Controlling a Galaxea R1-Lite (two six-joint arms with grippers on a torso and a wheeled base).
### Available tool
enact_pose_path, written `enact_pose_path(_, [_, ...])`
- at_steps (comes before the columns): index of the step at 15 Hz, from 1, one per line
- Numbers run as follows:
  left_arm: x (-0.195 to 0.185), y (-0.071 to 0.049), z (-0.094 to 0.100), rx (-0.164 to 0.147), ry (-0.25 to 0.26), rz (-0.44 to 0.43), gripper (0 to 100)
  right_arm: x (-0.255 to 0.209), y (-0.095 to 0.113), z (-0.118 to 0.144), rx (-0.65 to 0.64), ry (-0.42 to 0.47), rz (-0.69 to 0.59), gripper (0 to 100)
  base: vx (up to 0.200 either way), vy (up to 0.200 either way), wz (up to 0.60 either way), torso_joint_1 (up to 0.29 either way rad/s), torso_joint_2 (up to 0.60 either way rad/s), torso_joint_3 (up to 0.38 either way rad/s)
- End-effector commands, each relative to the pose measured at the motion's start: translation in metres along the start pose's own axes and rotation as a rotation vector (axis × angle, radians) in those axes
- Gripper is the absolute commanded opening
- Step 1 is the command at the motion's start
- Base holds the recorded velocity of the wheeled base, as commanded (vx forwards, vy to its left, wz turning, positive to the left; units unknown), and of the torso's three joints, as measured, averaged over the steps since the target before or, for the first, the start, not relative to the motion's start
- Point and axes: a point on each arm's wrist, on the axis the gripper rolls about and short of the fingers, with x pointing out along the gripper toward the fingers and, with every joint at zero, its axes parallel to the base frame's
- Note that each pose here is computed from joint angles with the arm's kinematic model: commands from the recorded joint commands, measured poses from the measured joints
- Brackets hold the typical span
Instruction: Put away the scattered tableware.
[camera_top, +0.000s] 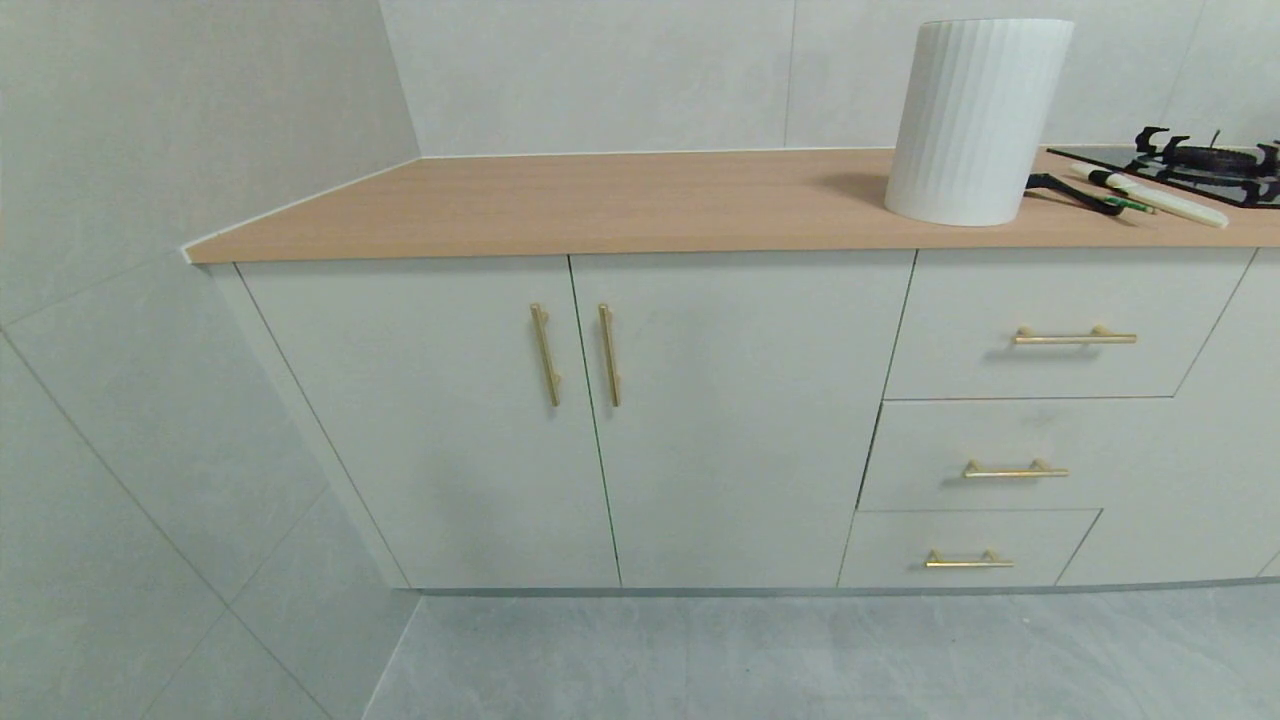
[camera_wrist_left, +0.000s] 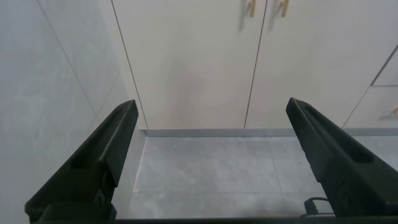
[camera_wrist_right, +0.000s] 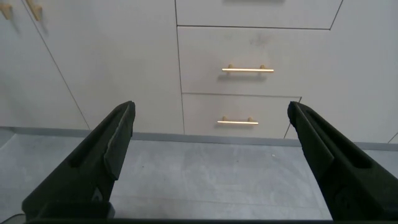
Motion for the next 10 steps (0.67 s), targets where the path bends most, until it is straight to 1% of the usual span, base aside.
enact_pose_path(1, [0.0001,0.0,0.0,0.0,0.002,0.0,100,0.0001,0.0,0.0001,0.0,0.002,0.001,100,0.0,0.0,0.0,0.0,0.0,0.0])
enact_pose_path(2, [0.0001,0.0,0.0,0.0,0.002,0.0,100,0.0001,0.0,0.0001,0.0,0.002,0.001,100,0.0,0.0,0.0,0.0,0.0,0.0])
enact_pose_path(10, [0.0001,0.0,0.0,0.0,0.002,0.0,100,0.0001,0.0,0.0001,0.0,0.002,0.001,100,0.0,-0.2,0.0,0.002,0.0,-0.001])
